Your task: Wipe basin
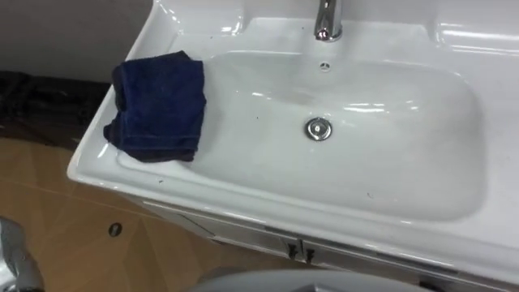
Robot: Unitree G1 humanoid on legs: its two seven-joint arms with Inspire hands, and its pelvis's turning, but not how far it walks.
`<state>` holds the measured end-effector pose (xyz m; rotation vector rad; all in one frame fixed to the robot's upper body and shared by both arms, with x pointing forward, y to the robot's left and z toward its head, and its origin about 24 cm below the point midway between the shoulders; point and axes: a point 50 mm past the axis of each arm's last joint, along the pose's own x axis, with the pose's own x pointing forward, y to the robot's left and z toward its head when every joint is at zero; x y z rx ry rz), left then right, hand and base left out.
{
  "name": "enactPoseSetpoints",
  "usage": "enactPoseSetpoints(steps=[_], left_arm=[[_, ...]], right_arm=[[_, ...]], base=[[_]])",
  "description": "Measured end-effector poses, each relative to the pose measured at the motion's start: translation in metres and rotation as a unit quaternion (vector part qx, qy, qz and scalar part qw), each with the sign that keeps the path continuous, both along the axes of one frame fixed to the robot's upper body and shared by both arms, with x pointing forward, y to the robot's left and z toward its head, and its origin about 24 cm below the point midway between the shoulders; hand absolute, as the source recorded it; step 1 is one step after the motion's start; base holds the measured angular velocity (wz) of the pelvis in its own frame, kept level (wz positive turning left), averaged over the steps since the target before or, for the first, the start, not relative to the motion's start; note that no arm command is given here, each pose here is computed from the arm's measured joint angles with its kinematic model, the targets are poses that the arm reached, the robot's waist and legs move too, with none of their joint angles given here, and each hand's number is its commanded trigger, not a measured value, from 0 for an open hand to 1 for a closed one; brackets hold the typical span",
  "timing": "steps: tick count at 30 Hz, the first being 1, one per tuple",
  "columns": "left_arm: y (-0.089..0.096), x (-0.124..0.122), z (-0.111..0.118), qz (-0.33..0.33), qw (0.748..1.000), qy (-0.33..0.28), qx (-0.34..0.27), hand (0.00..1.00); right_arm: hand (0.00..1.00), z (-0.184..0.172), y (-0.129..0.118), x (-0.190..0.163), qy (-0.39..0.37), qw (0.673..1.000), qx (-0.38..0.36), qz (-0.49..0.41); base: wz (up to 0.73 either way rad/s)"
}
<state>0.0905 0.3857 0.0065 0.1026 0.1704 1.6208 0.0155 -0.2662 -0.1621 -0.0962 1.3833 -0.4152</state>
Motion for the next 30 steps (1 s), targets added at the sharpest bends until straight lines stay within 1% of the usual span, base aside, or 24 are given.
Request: enactPoseSetpoints(steps=[1, 3, 4, 6, 7, 9, 10, 12, 13, 15, 16, 18, 19, 21, 22, 24, 25, 27, 28, 30], left_arm=[[0.0, -0.005, -0.005, 0.006, 1.0, 0.008, -0.011, 0.0], [-0.002, -0.025, -0.025, 0.021, 0.997, 0.054, -0.047, 0.0], [-0.003, -0.029, -0.03, 0.025, 0.996, 0.066, -0.055, 0.0], [-0.008, -0.045, -0.05, 0.03, 0.989, 0.116, -0.087, 0.0], [-0.011, -0.047, -0.054, 0.028, 0.987, 0.127, -0.094, 0.0], [-0.025, -0.06, -0.072, 0.014, 0.977, 0.178, -0.12, 0.0], [-0.029, -0.063, -0.078, 0.007, 0.973, 0.194, -0.128, 0.0], [-0.046, -0.071, -0.097, -0.036, 0.953, 0.256, -0.157, 0.0], [-0.049, -0.072, -0.1, -0.048, 0.948, 0.269, -0.161, 0.0], [-0.062, -0.079, -0.113, -0.109, 0.918, 0.342, -0.168, 0.0], [-0.066, -0.081, -0.117, -0.127, 0.909, 0.359, -0.171, 0.0], [-0.078, -0.087, -0.129, -0.185, 0.873, 0.405, -0.201, 0.0], [-0.081, -0.089, -0.131, -0.197, 0.864, 0.413, -0.21, 0.0], [-0.09, -0.096, -0.14, -0.233, 0.833, 0.434, -0.252, 0.0], [-0.092, -0.097, -0.143, -0.241, 0.826, 0.435, -0.265, 0.0], [-0.102, -0.104, -0.15, -0.267, 0.799, 0.44, -0.311, 0.0], [-0.104, -0.106, -0.152, -0.276, 0.789, 0.446, -0.321, 0.0], [-0.115, -0.113, -0.159, -0.321, 0.741, 0.473, -0.352, 0.0], [-0.118, -0.113, -0.16, -0.33, 0.731, 0.477, -0.36, 0.0], [-0.126, -0.113, -0.165, -0.353, 0.699, 0.484, -0.389, 0.0]], right_arm=[[0.0, 0.0, 0.0, 0.0, 0.001, 1.0, 0.001, -0.001], [0.0, 0.0, 0.001, 0.0, 0.005, 1.0, 0.01, 0.001], [0.0, 0.0, 0.001, 0.0, 0.006, 1.0, 0.011, 0.001], [0.0, -0.001, 0.001, -0.002, 0.01, 1.0, 0.013, 0.0], [0.0, -0.001, 0.001, -0.002, 0.011, 1.0, 0.014, -0.001], [0.0, -0.001, 0.001, -0.002, 0.011, 1.0, 0.017, 0.001], [0.0, 0.0, 0.0, -0.002, 0.011, 1.0, 0.019, 0.003], [0.0, 0.0, -0.003, -0.002, 0.012, 1.0, 0.025, 0.007], [0.0, 0.0, -0.003, -0.003, 0.012, 1.0, 0.027, 0.008], [0.0, 0.0, -0.001, -0.003, 0.015, 0.999, 0.035, 0.016], [0.0, 0.0, -0.001, -0.002, 0.016, 0.999, 0.037, 0.02], [0.0, -0.001, 0.001, 0.001, 0.016, 0.998, 0.047, 0.026], [0.0, -0.001, 0.002, 0.002, 0.016, 0.998, 0.05, 0.027], [0.0, -0.002, 0.005, 0.006, 0.017, 0.997, 0.064, 0.037], [0.0, -0.003, 0.006, 0.006, 0.019, 0.997, 0.066, 0.04], [0.0, -0.003, 0.006, 0.007, 0.017, 0.996, 0.074, 0.045], [0.0, -0.003, 0.007, 0.008, 0.016, 0.996, 0.075, 0.046], [0.0, -0.003, 0.008, 0.009, 0.013, 0.996, 0.08, 0.049], [0.0, -0.003, 0.008, 0.009, 0.014, 0.995, 0.08, 0.049], [0.0, -0.003, 0.008, 0.01, 0.013, 0.995, 0.083, 0.051]], base=[[0.0], [0.05], [0.08], [0.13], [0.11], [0.05], [0.06], [0.09], [0.17], [0.16], [0.08], [0.1], [0.11], [0.03], [-0.08], [-0.14], [-0.08], [-0.02], [0.0], [0.0]])
